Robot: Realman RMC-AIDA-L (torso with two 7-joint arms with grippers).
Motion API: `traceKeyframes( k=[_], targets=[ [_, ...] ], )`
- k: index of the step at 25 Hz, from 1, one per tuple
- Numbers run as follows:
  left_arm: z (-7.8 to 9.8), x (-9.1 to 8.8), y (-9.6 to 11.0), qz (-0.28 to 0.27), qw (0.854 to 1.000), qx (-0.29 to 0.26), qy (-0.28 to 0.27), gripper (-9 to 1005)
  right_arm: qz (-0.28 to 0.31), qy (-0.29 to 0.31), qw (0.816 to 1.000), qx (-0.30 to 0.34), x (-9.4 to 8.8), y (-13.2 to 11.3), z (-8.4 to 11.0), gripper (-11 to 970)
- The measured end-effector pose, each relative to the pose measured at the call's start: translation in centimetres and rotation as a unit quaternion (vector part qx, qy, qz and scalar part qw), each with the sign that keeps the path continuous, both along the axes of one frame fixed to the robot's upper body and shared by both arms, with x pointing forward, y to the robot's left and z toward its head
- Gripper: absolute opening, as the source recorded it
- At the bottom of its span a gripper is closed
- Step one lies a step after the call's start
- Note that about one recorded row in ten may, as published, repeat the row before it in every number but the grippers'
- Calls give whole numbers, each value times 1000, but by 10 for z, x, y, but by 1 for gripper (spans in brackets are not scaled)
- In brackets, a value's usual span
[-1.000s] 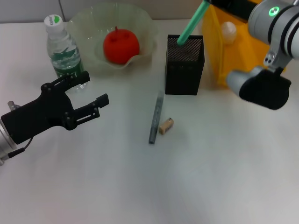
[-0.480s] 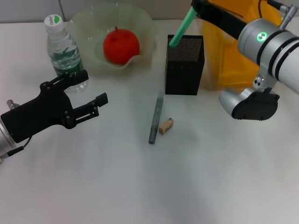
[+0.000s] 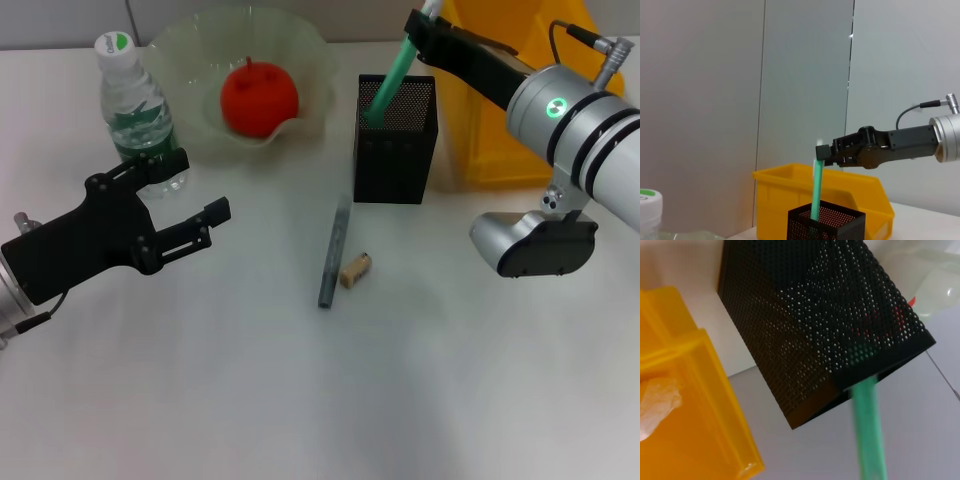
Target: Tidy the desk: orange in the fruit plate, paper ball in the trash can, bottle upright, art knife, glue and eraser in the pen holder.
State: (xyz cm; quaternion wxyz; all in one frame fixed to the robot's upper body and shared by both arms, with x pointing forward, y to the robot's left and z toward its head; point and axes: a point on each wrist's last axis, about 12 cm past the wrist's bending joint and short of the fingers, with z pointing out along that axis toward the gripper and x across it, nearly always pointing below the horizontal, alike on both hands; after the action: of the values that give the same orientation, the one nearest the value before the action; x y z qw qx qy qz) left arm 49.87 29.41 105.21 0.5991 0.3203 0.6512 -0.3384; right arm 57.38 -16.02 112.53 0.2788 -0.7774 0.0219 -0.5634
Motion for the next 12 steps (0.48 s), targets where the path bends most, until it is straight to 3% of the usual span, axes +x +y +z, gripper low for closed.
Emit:
traceKeyframes(
  k=[8,12],
  targets=[
    [1,-1,1,1,1000,-3,-1,806,-2,-8,1000,3,-2,-2,-3,375],
    [0,0,1,3,1000,-2,-1,806,-10,-2,999,52,-4,-1,1,434]
  ],
)
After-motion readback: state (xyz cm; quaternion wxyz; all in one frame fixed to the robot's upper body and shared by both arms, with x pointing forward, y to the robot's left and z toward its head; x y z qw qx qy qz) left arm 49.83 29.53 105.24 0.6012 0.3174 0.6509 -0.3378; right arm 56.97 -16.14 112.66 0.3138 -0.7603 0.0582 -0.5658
